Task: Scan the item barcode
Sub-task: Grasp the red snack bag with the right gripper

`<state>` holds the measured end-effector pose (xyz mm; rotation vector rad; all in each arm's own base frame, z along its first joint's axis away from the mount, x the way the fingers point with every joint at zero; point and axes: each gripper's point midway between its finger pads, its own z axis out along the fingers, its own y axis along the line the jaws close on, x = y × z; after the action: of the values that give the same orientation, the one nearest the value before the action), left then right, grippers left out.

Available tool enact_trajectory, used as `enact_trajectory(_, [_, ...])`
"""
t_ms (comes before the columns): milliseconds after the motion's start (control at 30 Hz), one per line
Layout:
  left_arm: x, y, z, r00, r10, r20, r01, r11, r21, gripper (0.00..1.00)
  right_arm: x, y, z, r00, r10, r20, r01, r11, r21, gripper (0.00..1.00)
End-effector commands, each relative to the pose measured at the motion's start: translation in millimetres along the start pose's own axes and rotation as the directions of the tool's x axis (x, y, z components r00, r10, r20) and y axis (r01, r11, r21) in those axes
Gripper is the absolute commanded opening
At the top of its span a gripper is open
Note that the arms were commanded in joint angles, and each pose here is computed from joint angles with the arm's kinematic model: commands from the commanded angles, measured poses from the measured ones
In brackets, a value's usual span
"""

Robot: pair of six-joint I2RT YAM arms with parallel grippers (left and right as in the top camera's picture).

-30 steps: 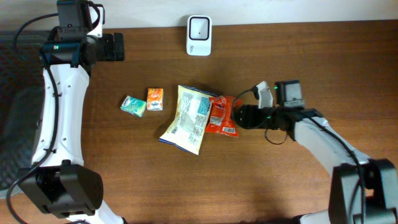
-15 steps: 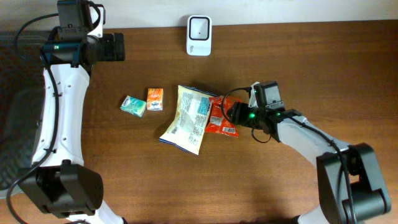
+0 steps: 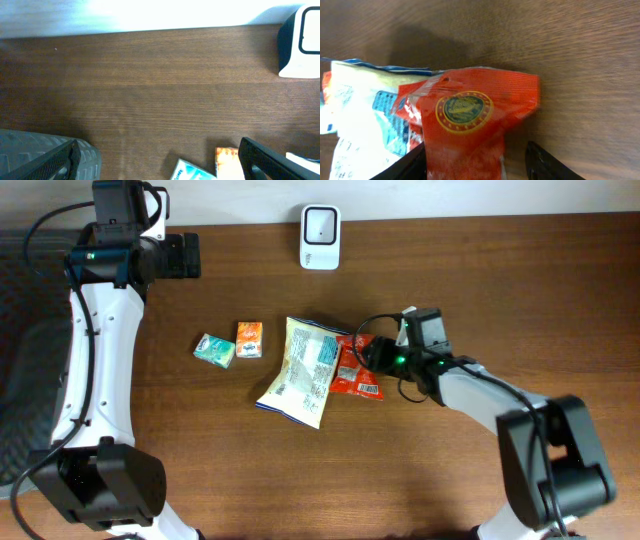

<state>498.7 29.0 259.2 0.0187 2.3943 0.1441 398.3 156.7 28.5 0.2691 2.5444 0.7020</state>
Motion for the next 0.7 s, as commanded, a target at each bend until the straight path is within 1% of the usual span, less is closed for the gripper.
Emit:
enact_trajectory(0, [-5, 0, -9, 1.000, -0.005, 0.024, 0.005, 1.000, 0.008, 0.99, 11, -3, 20, 1.000, 0.012, -0.027, -0.012, 1.000, 0.010, 0.56])
enact_trajectory(33, [-6, 0, -10, 1.000, -0.005, 0.025, 0.005, 1.000, 0.008, 0.99, 12, -5, 22, 0.999, 0.033, -0.030, -0.033, 0.999, 0.013, 0.52])
enact_trajectory(67, [-6, 0, -10, 1.000, -0.005, 0.025, 0.005, 1.000, 0.008, 0.99, 13, -5, 22, 0.999, 0.038, -0.031, -0.038, 0.999, 0.014, 0.43])
enact_trajectory(133, [-5, 0, -9, 1.000, -0.005, 0.024, 0.005, 1.000, 0.008, 0.99, 12, -4, 22, 0.999, 0.038, -0.030, -0.037, 0.999, 0.010, 0.33])
enact_trajectory(367, [-6, 0, -10, 1.000, -0.005, 0.025, 0.005, 1.000, 0.008, 0.99, 11, 7, 15, 0.997, 0.046, -0.061, -0.051, 0.996, -0.071, 0.12])
enact_trajectory(433, [-5, 0, -9, 1.000, -0.005, 0.024, 0.005, 1.000, 0.008, 0.99, 10, 9, 11, 0.996, 0.055, -0.074, -0.062, 0.993, -0.099, 0.08])
enact_trajectory(467, [-5, 0, -9, 1.000, -0.005, 0.024, 0.005, 1.000, 0.008, 0.99, 9, 12, 7, 0.995, 0.058, -0.086, -0.069, 0.989, -0.129, 0.05])
enact_trajectory(500, [-6, 0, -10, 1.000, -0.005, 0.025, 0.005, 1.000, 0.008, 0.99, 9, 17, 3, 0.993, 0.059, -0.102, -0.075, 0.983, -0.168, 0.04])
enact_trajectory(567, [-5, 0, -9, 1.000, -0.005, 0.024, 0.005, 1.000, 0.008, 0.99, 6, 29, -7, 0.994, -0.017, -0.111, -0.012, 0.965, -0.262, 0.04])
enact_trajectory(633, [-6, 0, -10, 1.000, -0.005, 0.025, 0.005, 1.000, 0.008, 0.99, 2, 45, -19, 0.989, -0.118, -0.088, 0.080, 0.933, -0.352, 0.04])
enact_trajectory(667, [-6, 0, -10, 1.000, -0.005, 0.025, 0.005, 1.000, 0.008, 0.99, 0, 50, -24, 0.987, -0.144, -0.073, 0.107, 0.923, -0.369, 0.04])
